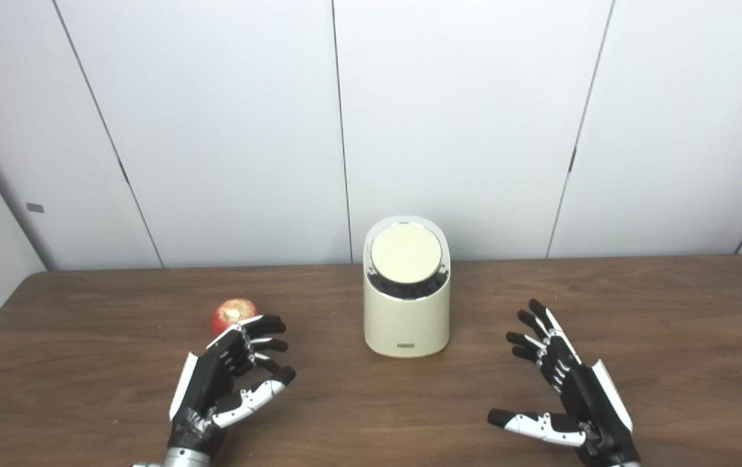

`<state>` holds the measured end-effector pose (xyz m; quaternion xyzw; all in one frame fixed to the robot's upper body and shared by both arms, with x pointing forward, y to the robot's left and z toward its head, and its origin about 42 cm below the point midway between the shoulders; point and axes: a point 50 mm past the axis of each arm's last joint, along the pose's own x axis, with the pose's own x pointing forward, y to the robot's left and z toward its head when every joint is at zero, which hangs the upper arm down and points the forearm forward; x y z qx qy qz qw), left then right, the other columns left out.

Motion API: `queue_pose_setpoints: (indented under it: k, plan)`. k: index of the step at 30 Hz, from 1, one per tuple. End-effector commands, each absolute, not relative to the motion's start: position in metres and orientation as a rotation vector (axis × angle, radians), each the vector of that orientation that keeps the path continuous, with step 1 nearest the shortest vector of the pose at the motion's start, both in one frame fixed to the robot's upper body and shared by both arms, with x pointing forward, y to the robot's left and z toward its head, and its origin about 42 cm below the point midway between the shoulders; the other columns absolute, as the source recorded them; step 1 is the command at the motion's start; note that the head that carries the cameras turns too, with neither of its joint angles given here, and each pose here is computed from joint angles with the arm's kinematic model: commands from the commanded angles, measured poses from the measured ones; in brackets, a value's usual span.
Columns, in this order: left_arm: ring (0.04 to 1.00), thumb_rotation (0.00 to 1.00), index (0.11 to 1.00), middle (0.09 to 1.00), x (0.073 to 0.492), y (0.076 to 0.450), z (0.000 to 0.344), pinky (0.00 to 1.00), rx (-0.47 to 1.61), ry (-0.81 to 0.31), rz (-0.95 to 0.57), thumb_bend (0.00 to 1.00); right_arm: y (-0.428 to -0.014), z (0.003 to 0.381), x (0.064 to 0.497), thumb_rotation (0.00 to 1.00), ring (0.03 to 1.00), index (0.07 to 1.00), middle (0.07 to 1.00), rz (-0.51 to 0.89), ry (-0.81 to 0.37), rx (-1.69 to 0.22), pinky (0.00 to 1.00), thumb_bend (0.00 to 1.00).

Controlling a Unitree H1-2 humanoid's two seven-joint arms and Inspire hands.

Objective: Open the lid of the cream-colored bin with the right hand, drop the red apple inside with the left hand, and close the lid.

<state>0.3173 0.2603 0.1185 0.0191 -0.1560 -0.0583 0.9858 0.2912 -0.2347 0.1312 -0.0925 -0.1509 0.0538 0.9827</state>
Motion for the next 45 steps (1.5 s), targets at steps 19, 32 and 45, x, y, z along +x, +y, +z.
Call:
queue_pose_setpoints:
  k: [19, 32, 45]
  plan:
    - [0.665, 0.07, 0.784, 0.748, 0.320, 0.250, 0.100, 0.51, 0.017, -0.269, -0.141, 0.66, -0.196, 0.284, 0.384, 0.42, 0.897, 0.920, 0.904, 0.016, -0.431, -0.461, 0.79, 0.86]
    - [0.660, 0.06, 0.813, 0.741, 0.319, 0.247, 0.099, 0.51, 0.030, -0.270, -0.149, 0.65, -0.181, 0.358, 0.427, 0.42, 0.844, 0.942, 0.927, -0.012, -0.413, -0.689, 0.65, 0.87]
    - [0.642, 0.04, 0.806, 0.736, 0.320, 0.244, 0.101, 0.49, 0.018, -0.280, -0.156, 0.65, -0.157, 0.377, 0.455, 0.45, 0.894, 0.978, 0.976, -0.001, -0.365, -0.836, 0.66, 0.94]
